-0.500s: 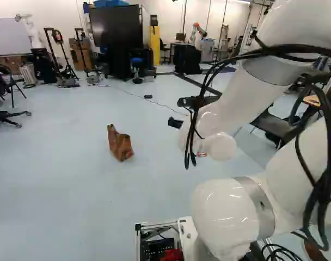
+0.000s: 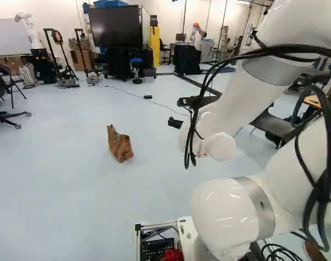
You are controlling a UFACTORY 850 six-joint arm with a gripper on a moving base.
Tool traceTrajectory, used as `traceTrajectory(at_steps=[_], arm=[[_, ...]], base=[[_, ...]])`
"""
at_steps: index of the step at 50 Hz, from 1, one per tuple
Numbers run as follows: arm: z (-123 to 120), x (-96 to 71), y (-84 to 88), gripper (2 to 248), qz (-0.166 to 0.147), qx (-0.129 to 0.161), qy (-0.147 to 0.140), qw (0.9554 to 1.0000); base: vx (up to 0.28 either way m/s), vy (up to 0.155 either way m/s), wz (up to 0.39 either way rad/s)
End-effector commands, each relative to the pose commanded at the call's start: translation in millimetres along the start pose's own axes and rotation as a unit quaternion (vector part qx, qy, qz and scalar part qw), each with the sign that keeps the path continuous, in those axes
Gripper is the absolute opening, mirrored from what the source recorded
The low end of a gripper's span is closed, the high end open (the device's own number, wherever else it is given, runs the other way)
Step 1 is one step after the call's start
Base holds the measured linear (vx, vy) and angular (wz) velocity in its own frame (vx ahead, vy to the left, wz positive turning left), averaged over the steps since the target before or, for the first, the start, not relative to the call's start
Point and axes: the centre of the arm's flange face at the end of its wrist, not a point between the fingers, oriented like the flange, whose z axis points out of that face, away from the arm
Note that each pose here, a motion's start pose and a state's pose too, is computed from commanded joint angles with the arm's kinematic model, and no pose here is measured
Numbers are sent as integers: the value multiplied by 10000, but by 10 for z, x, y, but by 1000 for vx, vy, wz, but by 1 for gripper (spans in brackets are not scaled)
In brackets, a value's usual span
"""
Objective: Pick up the grocery bag from the ground
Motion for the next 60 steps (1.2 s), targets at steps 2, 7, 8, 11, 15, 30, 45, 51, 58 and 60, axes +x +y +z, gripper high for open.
traceTrajectory(at_steps=[2, 7, 8, 11, 15, 30, 45, 51, 58, 60], arm=[[0, 0, 0, 247, 0, 0, 0, 10000], [0, 0, 0, 247, 0, 0, 0, 10000], [0, 0, 0, 247, 0, 0, 0, 10000], [0, 0, 0, 247, 0, 0, 0, 10000], [0, 0, 0, 247, 0, 0, 0, 10000], [0, 0, 0, 247, 0, 0, 0, 10000], [0, 0, 0, 247, 0, 0, 0, 10000], [0, 0, 0, 247, 0, 0, 0, 10000], [0, 0, 0, 247, 0, 0, 0, 10000], [0, 0, 0, 247, 0, 0, 0, 10000]], base=[[194, -5, -32], [233, 4, -19], [235, -1, -23], [238, -2, -17], [263, 3, -23], [218, 45, 200], [172, 69, 317], [173, 71, 316], [173, 67, 305], [181, 60, 283]])
